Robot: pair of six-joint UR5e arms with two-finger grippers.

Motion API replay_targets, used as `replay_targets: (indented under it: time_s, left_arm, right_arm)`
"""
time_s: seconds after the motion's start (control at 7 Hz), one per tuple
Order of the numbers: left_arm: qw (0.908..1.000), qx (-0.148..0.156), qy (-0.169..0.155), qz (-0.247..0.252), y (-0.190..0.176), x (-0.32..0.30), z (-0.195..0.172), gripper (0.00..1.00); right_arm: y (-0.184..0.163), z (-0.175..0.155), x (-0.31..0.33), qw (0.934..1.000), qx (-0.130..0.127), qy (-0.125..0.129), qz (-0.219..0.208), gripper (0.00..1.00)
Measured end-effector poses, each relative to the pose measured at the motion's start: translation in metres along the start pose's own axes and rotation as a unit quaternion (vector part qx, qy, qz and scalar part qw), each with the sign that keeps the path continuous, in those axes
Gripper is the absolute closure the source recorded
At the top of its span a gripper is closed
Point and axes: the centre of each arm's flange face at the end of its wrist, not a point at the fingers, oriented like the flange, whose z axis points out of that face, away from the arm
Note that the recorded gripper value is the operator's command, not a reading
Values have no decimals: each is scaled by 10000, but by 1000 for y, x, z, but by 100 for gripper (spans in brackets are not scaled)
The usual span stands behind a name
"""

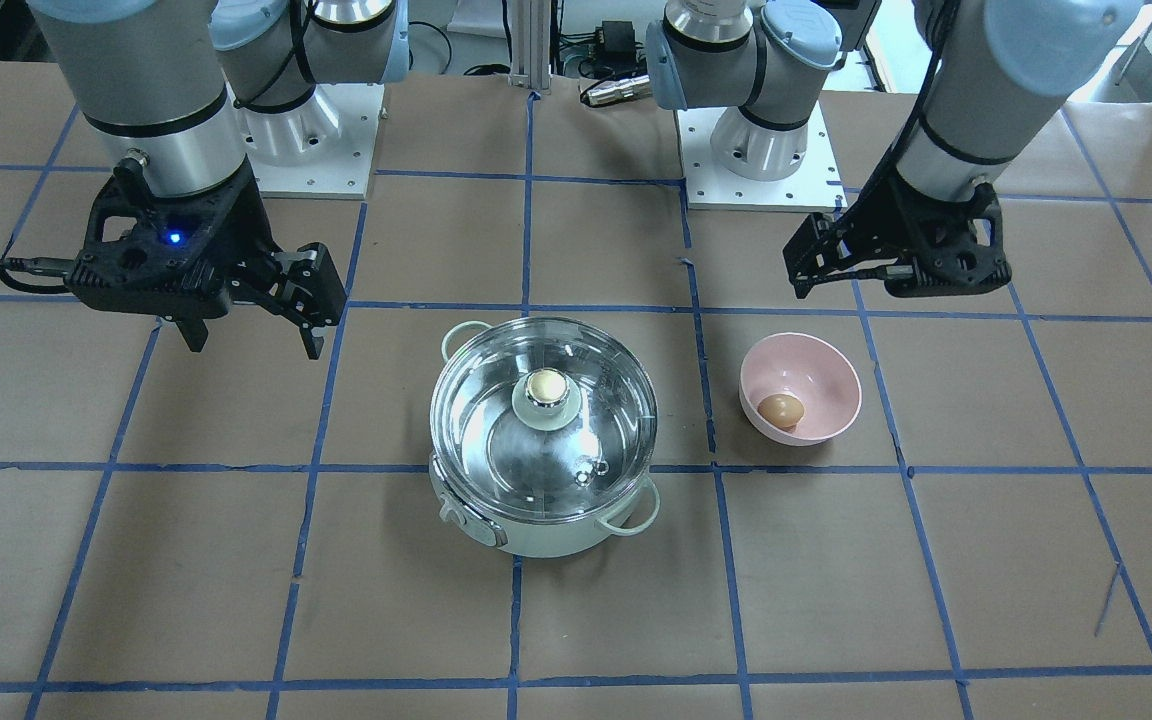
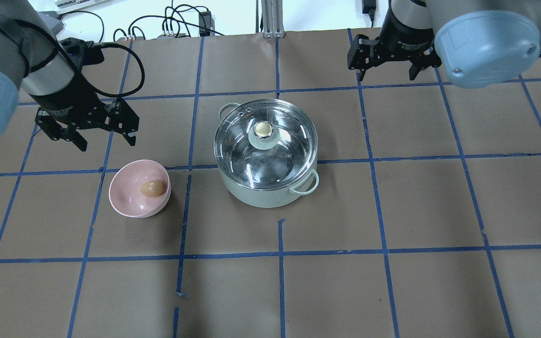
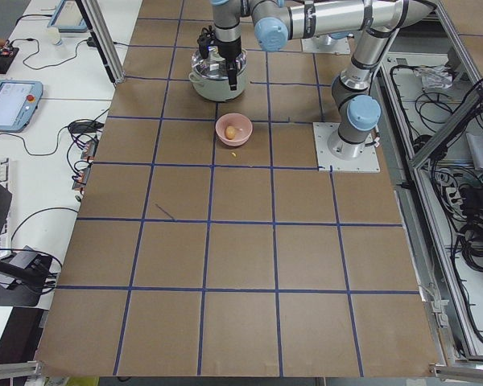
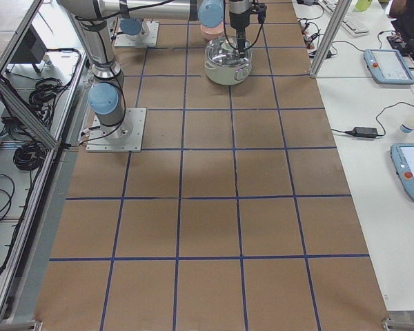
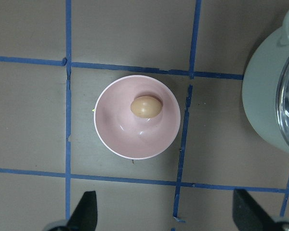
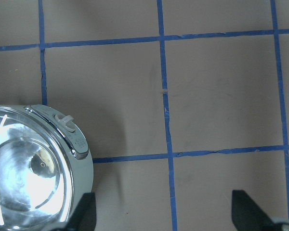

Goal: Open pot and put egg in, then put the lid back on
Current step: 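Lower the left gripper over the egg while the right moves over the lid, then descend the right gripper onto the lid knob while the left lowers toward the egg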

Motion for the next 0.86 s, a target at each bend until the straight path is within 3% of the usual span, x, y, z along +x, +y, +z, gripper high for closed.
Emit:
replay_targets:
  time_s: [0.43, 0.86]
  left_arm:
    - [9999, 82, 65, 135, 11, -26, 81, 2]
    - [9994, 125, 190, 246, 21, -39, 121, 4]
  right_arm:
    - [-8, 17, -43, 9989, 61, -461, 72, 0]
    - [22, 29, -145, 9987, 74, -435, 249, 0]
